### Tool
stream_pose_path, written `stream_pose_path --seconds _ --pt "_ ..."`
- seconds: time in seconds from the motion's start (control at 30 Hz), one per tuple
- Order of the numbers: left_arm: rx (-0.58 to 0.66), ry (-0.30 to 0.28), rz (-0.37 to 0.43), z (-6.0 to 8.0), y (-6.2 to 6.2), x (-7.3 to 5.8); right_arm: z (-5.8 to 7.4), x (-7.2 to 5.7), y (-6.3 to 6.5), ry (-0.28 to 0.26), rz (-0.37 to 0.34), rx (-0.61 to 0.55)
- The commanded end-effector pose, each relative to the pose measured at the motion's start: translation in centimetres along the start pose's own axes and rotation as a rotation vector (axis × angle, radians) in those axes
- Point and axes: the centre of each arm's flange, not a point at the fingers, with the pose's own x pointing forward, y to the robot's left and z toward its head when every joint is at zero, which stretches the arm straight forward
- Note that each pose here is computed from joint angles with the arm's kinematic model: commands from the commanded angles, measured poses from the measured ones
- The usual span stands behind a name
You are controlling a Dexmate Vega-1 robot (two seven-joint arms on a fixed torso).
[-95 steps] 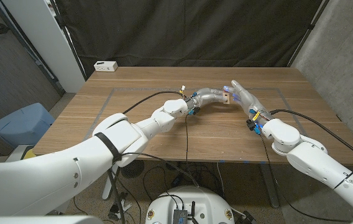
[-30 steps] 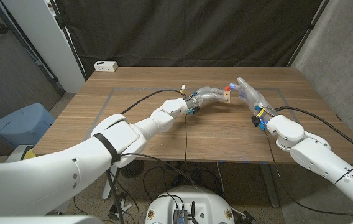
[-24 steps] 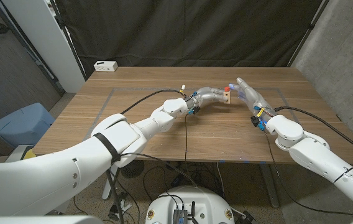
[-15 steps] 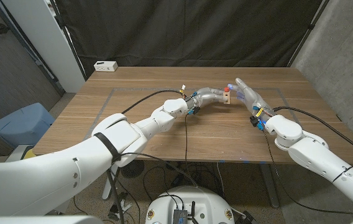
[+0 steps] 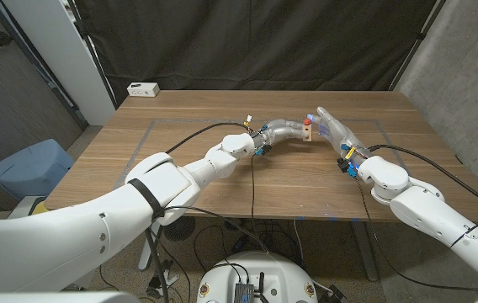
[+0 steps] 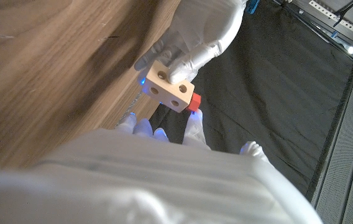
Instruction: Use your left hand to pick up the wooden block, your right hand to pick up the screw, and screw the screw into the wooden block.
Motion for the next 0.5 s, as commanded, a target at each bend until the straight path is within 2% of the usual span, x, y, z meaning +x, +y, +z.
stream_pose_path --seconds 0.03,0.5 --pt "0.006 -0.003 0.001 0.12 0.02 0.04 0.09 -0.30 0.15 -0.006 0.000 0.000" --pt "0.004 -0.006 -0.002 0.14 -0.18 0.09 0.27 -0.73 -0.28 -0.017 -0.030 0.003"
